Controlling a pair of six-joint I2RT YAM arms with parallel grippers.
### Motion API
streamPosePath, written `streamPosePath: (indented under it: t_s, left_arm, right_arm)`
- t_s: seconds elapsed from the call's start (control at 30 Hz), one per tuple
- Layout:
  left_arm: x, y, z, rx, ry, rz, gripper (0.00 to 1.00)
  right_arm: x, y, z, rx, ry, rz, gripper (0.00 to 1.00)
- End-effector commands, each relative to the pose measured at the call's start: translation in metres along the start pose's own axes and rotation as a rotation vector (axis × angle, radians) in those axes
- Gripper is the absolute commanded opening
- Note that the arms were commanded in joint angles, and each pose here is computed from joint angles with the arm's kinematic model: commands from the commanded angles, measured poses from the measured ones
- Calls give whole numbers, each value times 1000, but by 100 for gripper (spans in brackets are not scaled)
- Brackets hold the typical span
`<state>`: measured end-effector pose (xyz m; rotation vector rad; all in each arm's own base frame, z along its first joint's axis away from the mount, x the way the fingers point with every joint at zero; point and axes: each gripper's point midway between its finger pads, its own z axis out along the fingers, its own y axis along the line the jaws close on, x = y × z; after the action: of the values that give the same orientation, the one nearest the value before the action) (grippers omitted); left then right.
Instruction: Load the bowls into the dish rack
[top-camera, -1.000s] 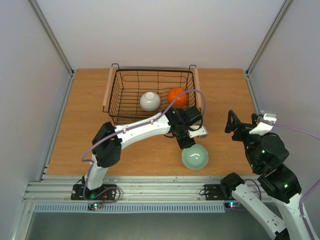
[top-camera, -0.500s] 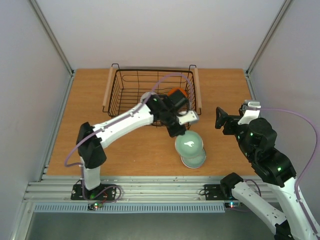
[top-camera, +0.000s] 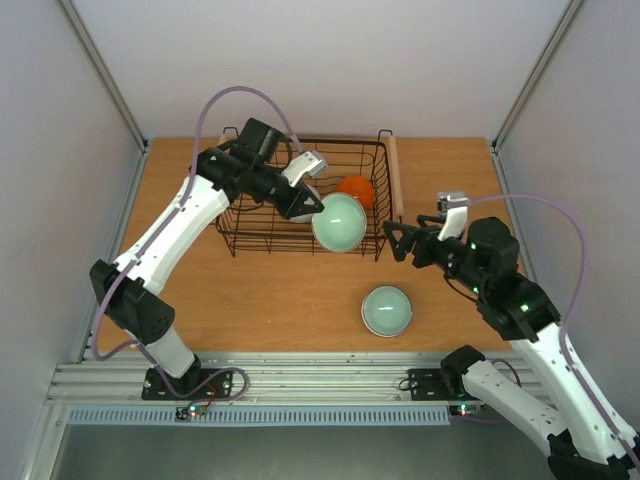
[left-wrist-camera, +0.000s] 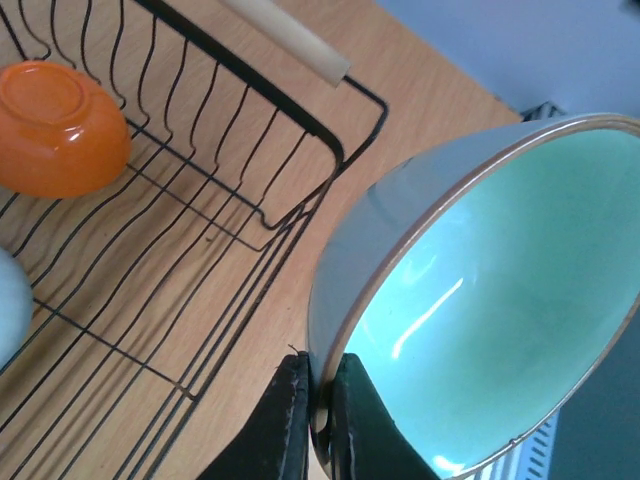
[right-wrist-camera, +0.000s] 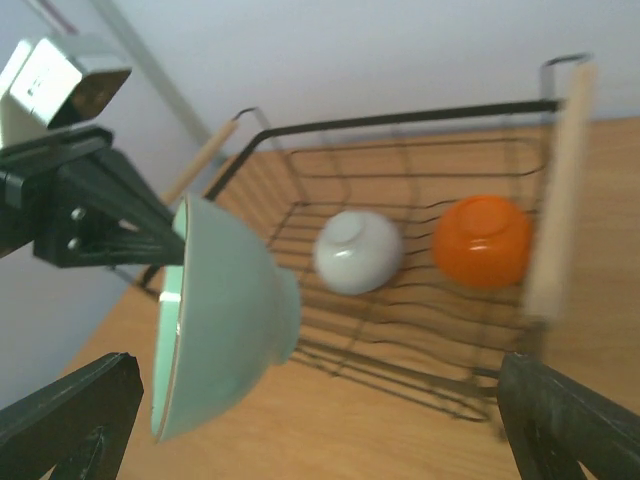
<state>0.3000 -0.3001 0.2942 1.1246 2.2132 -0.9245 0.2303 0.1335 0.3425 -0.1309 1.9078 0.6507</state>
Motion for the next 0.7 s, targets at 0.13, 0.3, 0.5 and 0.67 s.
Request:
streamPosePath:
  t_s: [0.13,0.3,0.5,0.67]
  left_arm:
    - [-16,-27,-38,138,-163,29,0]
    - [-18,-32,-53,179,-205,25,0]
    - [-14,-31,-57,179,-219,28,0]
    - [-16,-31,-61,181,-229,29,0]
  right_arm:
    - [2,80,33,-498,65,157,98]
    - [10,85,56,-554,107,207,98]
    - [12,90,67,-617,114,246,98]
    - [15,94,71,-655,136,269,98]
